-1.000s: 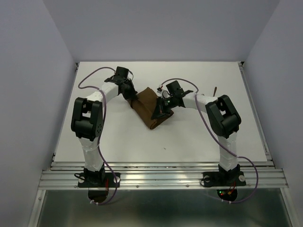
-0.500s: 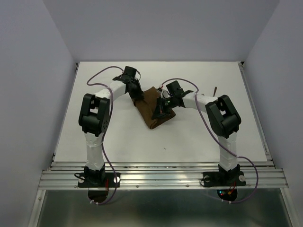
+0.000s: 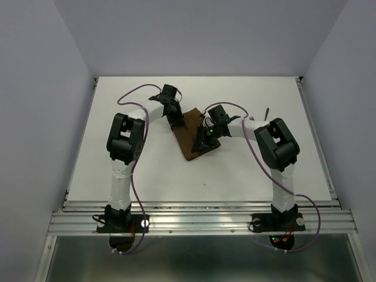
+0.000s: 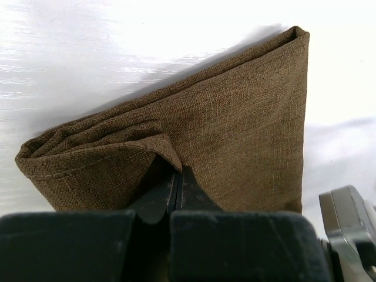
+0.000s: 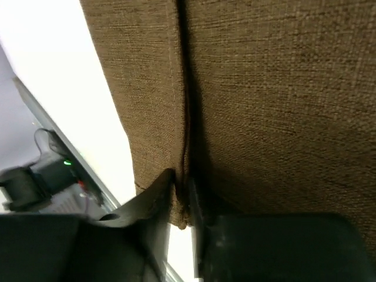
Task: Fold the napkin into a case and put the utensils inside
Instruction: Fold the lower triangle-folded napkin at the center of the board.
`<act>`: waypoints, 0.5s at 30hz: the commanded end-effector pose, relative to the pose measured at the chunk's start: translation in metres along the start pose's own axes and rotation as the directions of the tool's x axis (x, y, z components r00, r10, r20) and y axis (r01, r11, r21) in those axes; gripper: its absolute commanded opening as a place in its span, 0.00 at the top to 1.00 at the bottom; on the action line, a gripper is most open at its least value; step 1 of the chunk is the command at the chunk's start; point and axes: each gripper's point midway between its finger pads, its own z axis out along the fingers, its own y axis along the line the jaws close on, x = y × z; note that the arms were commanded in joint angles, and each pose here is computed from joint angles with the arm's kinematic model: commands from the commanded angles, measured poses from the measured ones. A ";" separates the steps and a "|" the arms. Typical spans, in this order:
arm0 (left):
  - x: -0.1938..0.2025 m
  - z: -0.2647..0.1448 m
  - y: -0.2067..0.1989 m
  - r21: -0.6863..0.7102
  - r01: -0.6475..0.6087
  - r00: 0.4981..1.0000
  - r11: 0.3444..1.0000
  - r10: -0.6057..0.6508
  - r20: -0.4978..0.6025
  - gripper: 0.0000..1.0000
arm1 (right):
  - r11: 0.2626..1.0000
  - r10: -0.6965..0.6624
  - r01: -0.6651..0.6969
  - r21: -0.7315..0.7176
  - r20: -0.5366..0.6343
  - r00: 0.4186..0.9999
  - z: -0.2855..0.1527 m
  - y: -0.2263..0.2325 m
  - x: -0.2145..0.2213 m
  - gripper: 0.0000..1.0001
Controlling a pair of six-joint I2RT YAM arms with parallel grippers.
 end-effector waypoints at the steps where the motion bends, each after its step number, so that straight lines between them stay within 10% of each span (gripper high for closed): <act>1: -0.001 0.004 -0.007 -0.012 -0.043 0.999 0.999 0.043 0.021 1.00 | 0.996 -0.075 0.070 0.048 0.108 0.991 -0.031 0.017 -0.016 0.57; 4: 0.004 0.006 -0.006 -0.014 -0.053 0.999 0.998 0.053 0.011 1.00 | 0.984 -0.133 0.110 0.138 0.176 0.975 -0.056 0.021 -0.026 0.39; 15: 0.011 0.010 -0.005 -0.013 -0.057 0.998 0.998 0.057 0.000 1.00 | 0.916 -0.154 0.004 0.402 0.340 0.928 -0.093 -0.025 -0.079 0.36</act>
